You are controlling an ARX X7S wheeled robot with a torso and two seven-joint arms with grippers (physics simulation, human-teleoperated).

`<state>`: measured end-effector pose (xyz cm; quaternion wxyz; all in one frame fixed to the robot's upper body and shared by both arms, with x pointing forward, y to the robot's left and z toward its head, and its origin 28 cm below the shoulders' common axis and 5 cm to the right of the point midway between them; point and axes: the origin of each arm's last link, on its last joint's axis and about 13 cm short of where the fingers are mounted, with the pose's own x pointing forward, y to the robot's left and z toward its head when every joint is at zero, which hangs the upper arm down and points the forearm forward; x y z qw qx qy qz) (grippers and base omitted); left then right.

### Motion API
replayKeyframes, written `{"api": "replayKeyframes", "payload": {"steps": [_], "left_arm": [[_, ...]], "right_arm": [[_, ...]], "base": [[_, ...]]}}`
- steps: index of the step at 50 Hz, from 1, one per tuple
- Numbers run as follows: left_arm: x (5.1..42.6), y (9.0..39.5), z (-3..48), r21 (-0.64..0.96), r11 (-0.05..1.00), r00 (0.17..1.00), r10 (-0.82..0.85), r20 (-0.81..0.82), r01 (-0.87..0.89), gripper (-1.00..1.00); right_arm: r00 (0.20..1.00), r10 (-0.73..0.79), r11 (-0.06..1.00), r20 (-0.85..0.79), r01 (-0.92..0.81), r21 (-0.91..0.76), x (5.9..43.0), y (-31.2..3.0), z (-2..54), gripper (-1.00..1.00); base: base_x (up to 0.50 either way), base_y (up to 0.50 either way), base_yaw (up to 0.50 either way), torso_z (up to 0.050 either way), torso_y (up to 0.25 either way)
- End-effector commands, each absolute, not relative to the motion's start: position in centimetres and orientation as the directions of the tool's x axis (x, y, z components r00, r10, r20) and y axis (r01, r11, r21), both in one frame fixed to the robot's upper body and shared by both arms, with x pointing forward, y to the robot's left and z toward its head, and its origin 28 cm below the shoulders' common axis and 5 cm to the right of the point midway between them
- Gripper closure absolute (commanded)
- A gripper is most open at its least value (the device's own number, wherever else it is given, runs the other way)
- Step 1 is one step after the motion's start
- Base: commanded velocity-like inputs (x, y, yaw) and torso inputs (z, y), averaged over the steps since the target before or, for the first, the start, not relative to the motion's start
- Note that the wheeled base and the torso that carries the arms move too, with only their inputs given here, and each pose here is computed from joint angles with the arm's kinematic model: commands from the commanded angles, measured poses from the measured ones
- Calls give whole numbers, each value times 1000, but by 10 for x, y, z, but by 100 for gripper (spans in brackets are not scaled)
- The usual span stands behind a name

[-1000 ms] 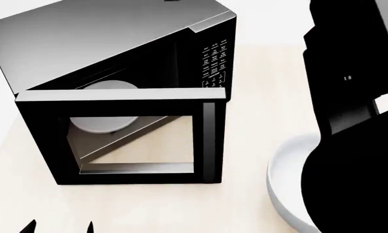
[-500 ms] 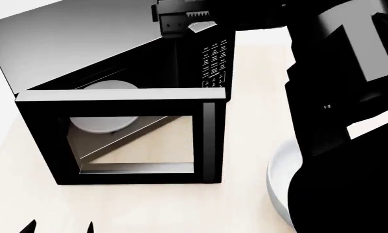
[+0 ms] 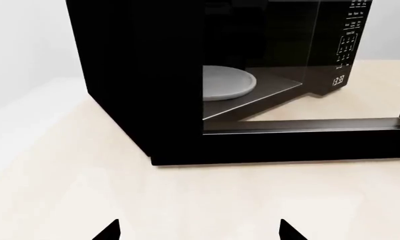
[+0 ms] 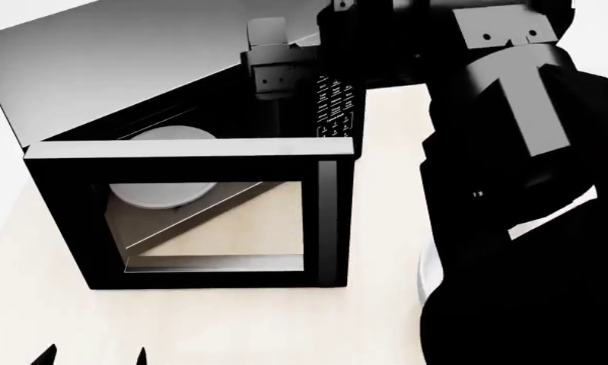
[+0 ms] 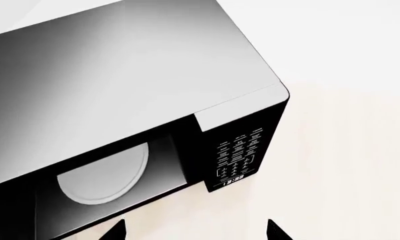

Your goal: Open the microwave.

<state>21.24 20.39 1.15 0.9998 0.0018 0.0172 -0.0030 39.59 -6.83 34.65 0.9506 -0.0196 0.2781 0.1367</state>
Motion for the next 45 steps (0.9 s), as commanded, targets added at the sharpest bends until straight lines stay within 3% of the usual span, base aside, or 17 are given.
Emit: {"api": "replayKeyframes", "payload": {"steps": [1,45], "left_arm": [[213,204,11,4,1000,999,-7,-34,7,-100],[212,204,11,6,1000,999,-5,-34,5,-100]], "right_arm": [[792,243,963,-560,-265,44,399,-69,330,-100],[748,255,961,-613,-268,73,402,-68,303,-100]], "base": [[0,0,0,0,0],[0,0,0,0,0]]}}
